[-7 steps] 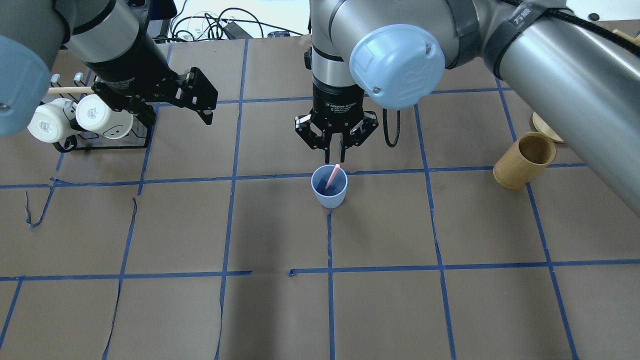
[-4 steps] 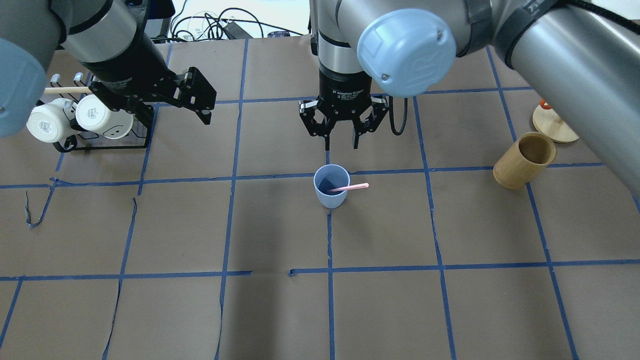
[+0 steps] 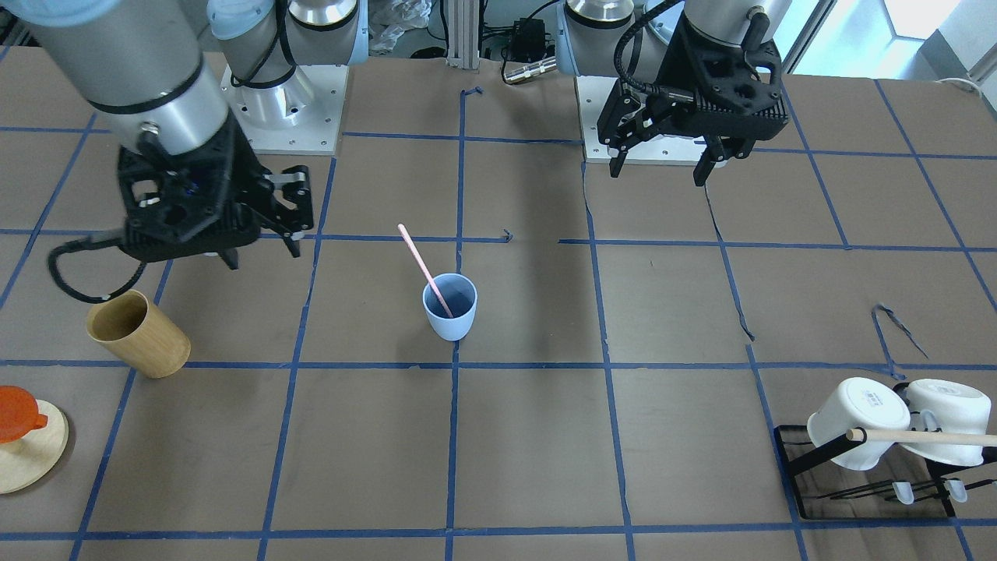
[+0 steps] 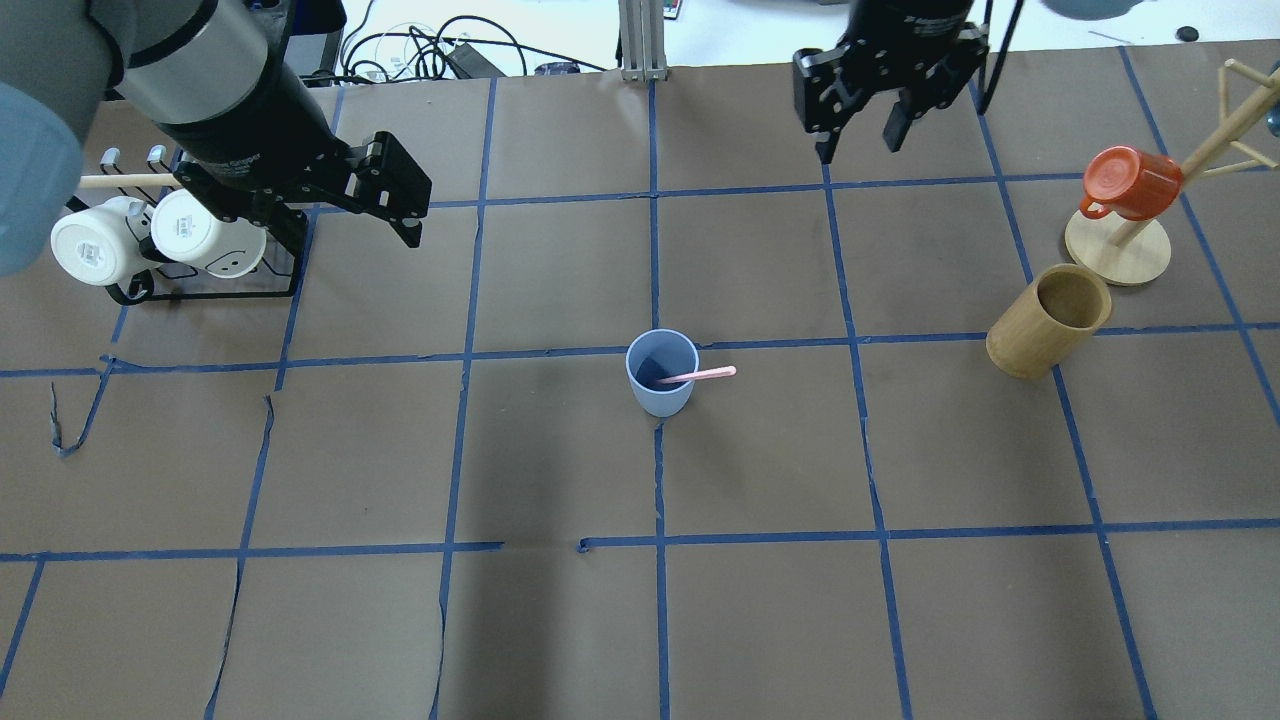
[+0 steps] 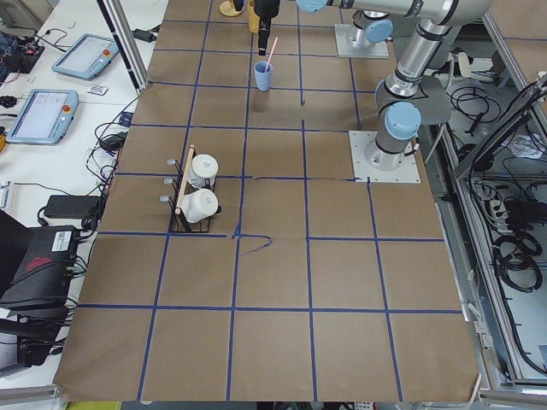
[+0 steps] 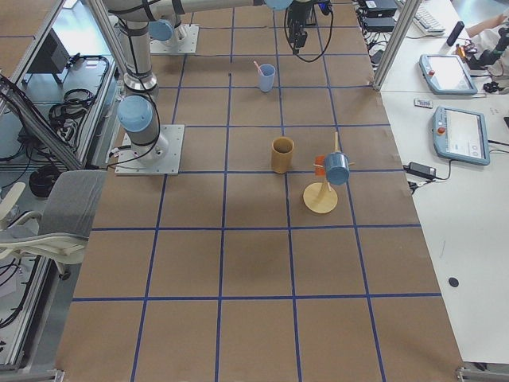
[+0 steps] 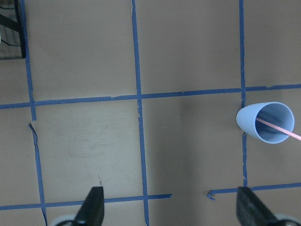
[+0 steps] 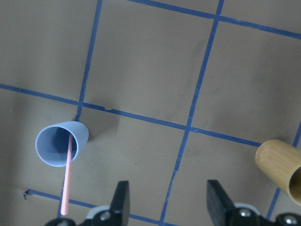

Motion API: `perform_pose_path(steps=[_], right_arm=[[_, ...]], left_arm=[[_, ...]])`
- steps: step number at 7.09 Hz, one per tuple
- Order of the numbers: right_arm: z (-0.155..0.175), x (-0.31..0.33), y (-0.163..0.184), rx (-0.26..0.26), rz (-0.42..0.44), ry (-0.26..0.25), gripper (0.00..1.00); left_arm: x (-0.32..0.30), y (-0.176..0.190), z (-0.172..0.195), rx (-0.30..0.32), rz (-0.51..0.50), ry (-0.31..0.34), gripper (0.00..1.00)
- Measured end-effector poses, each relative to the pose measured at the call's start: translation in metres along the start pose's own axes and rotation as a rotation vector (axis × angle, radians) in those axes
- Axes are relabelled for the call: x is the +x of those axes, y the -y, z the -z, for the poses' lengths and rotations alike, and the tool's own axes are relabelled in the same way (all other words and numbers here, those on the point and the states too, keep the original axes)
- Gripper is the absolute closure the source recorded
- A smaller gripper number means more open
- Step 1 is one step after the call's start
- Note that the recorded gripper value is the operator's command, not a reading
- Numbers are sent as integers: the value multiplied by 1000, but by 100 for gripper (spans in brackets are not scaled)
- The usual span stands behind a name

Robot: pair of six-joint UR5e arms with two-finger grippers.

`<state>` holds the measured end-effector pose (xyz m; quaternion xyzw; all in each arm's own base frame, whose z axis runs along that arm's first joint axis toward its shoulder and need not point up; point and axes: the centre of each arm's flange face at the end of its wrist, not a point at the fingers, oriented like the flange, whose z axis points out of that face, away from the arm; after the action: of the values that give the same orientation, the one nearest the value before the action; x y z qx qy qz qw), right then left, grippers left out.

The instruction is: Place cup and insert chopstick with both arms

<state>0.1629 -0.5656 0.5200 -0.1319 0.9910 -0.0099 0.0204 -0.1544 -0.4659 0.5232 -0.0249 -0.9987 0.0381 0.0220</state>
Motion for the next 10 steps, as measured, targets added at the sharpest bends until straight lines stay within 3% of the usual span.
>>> perform_pose_path(steps=[1, 2, 3, 5, 8, 10], right_arm=[[23, 18, -20, 38, 35, -8, 16], [38, 19, -46, 65, 16, -13, 10], [41, 13, -75, 81, -34, -14, 0], [32, 4, -106, 135, -105, -27, 0], [23, -1, -106, 146, -280, -22, 0], [10, -12, -94, 121, -276, -49, 0]], left_arm=[[0, -1, -1, -2, 0, 1, 0], [0, -2, -2, -4, 1, 2, 0], [-1, -2, -1, -2, 1, 3, 0], [-1, -2, -2, -2, -2, -1, 0], [0, -1, -3, 4, -6, -6, 0], [0, -1, -2, 9, -1, -4, 0]])
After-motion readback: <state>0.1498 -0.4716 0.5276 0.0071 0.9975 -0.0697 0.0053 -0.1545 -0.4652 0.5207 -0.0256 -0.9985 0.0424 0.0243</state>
